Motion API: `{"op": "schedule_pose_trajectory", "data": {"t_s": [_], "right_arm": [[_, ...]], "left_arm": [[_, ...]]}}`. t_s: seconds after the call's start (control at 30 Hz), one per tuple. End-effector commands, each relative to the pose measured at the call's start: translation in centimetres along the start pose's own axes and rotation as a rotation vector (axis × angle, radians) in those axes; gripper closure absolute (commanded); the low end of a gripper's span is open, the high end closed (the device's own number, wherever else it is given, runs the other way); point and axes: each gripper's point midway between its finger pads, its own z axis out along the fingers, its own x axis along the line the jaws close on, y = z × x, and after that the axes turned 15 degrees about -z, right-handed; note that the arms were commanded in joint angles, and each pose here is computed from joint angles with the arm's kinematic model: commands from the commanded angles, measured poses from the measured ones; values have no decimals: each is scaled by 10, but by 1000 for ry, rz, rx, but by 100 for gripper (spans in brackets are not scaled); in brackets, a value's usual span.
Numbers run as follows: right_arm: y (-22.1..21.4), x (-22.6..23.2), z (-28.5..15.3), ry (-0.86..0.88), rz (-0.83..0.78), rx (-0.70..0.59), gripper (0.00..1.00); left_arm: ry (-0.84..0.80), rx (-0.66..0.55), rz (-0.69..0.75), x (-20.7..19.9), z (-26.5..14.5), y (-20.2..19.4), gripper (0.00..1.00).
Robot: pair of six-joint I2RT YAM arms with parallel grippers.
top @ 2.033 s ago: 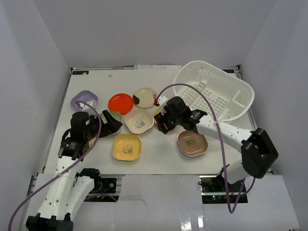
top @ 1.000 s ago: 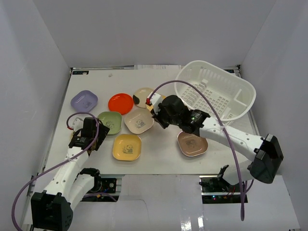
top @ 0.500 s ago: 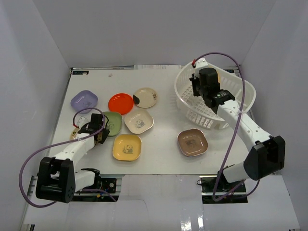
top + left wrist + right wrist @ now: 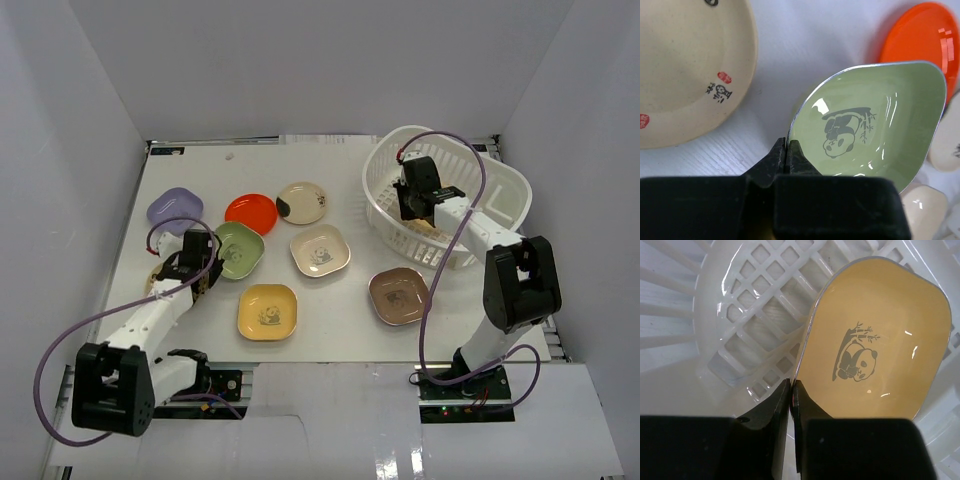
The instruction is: Place the plates into the plastic bin on the countertop
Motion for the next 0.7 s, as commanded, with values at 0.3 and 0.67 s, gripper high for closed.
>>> {"op": "schedule_pose_trajectory", "data": {"t_s": [0.3, 0.67], "right_arm": [[44, 13, -36, 130, 94, -156, 30], [64, 39, -161, 249, 177, -556, 30]], "left_arm": [[-393, -100, 0, -84, -89, 52, 100], [-651, 195, 69, -138, -146, 9, 100]]}}
